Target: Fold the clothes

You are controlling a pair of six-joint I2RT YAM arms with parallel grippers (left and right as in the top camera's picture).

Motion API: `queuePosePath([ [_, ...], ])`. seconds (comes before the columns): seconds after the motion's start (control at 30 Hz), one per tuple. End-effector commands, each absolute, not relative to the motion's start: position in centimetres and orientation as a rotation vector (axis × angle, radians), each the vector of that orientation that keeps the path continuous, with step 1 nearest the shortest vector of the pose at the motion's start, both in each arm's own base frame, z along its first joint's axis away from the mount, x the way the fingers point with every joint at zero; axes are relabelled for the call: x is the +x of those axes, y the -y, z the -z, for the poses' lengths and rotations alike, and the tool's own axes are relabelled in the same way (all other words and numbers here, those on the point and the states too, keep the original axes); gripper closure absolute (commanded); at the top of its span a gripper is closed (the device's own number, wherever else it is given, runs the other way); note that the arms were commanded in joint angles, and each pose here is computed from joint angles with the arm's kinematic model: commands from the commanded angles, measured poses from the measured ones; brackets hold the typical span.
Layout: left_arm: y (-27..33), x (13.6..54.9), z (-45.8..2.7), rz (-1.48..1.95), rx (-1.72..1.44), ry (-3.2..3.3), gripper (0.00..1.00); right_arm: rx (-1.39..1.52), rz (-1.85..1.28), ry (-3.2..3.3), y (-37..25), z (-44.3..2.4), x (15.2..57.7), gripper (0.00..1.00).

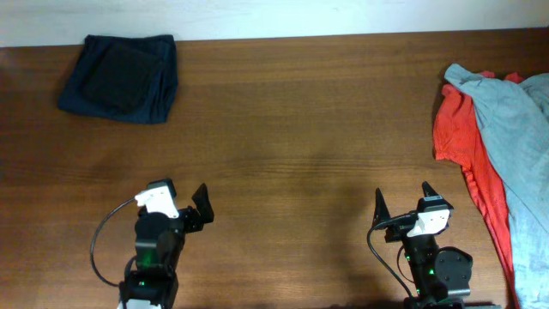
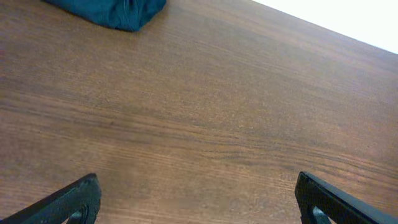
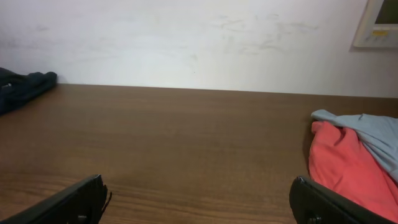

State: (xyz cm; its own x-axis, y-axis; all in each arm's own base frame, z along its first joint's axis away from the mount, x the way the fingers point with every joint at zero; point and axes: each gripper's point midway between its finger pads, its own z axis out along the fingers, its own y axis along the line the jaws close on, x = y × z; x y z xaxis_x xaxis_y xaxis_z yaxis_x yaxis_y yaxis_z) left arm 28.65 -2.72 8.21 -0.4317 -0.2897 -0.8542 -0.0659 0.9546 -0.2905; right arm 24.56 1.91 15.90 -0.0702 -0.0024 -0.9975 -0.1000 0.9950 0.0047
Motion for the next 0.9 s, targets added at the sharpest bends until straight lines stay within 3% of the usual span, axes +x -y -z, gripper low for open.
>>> queuePosePath([
  [0.0, 2.4, 27.8, -7.9, 0.248, -0.258, -1.966, 0.00, -0.062, -0.073, -1.643, -1.6, -15.7, 24.6, 0.01],
  [0.43, -0.5, 26.3, -10.8, 0.126, -0.351, -1.825, 0.01, -0.062, -0.073, -1.643, -1.6, -15.7, 24.6, 0.01],
  [0.87, -0.6, 25.3, -12.9, 0.014, -0.186, -1.763, 0.01, -0.062, -0.073, -1.643, -1.6, -15.7, 24.6, 0.01],
])
